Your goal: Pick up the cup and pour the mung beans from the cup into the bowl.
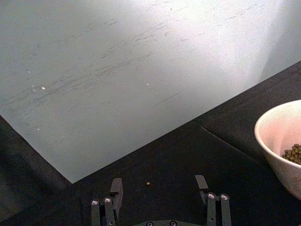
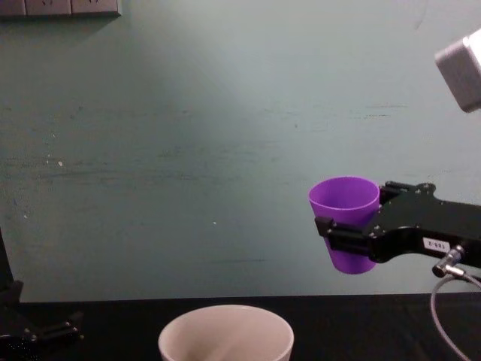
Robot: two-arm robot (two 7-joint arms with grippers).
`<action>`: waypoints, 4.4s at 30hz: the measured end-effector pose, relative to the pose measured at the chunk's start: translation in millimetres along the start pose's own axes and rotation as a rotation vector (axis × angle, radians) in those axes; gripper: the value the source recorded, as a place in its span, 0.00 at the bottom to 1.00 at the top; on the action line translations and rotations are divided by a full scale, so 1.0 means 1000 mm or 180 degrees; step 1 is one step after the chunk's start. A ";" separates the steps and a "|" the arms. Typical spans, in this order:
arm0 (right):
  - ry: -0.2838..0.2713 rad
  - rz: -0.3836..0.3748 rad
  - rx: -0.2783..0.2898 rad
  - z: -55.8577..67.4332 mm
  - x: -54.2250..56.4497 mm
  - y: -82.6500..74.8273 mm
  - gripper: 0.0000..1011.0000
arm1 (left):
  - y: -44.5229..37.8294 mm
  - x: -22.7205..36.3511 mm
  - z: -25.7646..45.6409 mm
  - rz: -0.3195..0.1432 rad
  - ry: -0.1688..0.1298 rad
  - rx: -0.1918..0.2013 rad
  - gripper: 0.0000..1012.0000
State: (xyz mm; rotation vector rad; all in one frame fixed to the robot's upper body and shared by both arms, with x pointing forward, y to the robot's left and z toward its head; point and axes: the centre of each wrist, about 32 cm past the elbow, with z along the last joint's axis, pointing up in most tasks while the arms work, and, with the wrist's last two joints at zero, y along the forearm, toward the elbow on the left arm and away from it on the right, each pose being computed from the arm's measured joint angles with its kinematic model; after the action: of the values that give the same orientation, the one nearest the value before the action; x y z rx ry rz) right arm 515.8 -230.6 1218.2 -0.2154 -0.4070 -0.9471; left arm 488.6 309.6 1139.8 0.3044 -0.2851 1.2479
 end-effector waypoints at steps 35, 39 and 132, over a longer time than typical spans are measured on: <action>0.0619 0.0092 0.0022 -0.032 -0.001 0.003 0.72 | 0.0000 0.0000 0.0000 0.0000 0.0000 0.0000 0.99; 0.0811 0.0124 -0.0010 -0.044 0.000 0.003 0.72 | 0.0000 0.0000 0.0000 0.0000 0.0000 0.0000 0.99; 0.0720 -0.0905 -0.0215 -0.084 0.011 -0.020 0.99 | 0.0000 0.0000 0.0000 0.0000 0.0000 0.0000 0.99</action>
State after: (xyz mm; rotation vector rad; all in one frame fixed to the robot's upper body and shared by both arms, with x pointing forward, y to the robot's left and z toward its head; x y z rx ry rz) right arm 525.2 -279.8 1146.5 -0.1110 -0.1992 -1.2519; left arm 488.6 309.7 1139.8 0.3044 -0.2850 1.2480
